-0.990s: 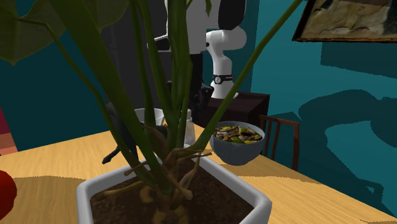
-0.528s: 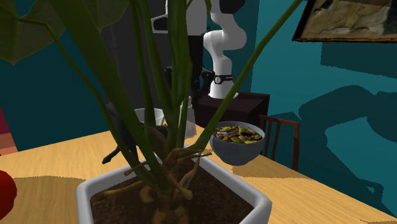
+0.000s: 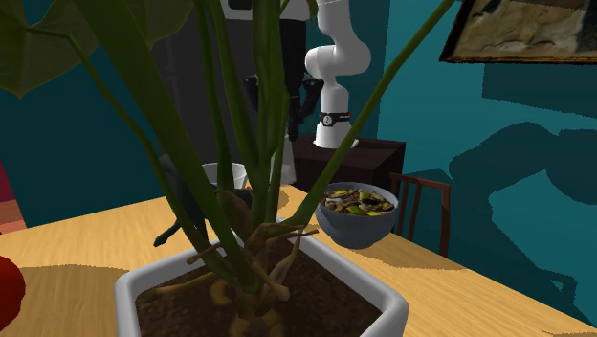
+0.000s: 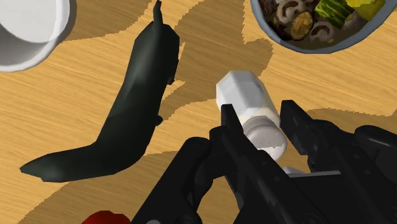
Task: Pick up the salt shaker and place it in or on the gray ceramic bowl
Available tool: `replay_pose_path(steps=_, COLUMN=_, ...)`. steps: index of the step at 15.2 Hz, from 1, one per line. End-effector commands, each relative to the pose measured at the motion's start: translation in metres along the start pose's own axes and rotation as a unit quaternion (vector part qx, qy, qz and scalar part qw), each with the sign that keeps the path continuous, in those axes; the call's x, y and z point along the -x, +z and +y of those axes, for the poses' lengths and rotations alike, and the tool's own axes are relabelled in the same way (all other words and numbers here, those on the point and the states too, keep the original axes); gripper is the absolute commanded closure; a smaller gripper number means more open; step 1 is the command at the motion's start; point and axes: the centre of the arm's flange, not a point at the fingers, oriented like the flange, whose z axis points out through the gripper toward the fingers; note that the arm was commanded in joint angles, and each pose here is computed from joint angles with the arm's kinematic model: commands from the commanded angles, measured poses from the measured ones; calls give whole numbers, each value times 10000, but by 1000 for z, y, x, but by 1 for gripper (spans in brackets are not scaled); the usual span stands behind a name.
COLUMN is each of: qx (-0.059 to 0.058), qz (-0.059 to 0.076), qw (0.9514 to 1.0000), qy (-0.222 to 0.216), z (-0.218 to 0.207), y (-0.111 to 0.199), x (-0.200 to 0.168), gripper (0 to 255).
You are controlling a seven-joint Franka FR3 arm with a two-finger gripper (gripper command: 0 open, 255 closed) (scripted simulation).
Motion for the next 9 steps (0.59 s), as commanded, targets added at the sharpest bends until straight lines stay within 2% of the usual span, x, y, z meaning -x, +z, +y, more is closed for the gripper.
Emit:
replay_pose_path(steps=1, qx=1, qz=-2, qw=10000, qy=0, z=1, y=-12, x=0, gripper=255)
replay_pose_path(steps=3, qx=1, qz=-2, qw=10000, qy=0, z=1, y=-20, x=1, gripper=255)
replay_pose_path(steps=9, qx=1, qz=-2, qw=10000, qy=0, z=-49, y=-35, x=61, gripper=255)
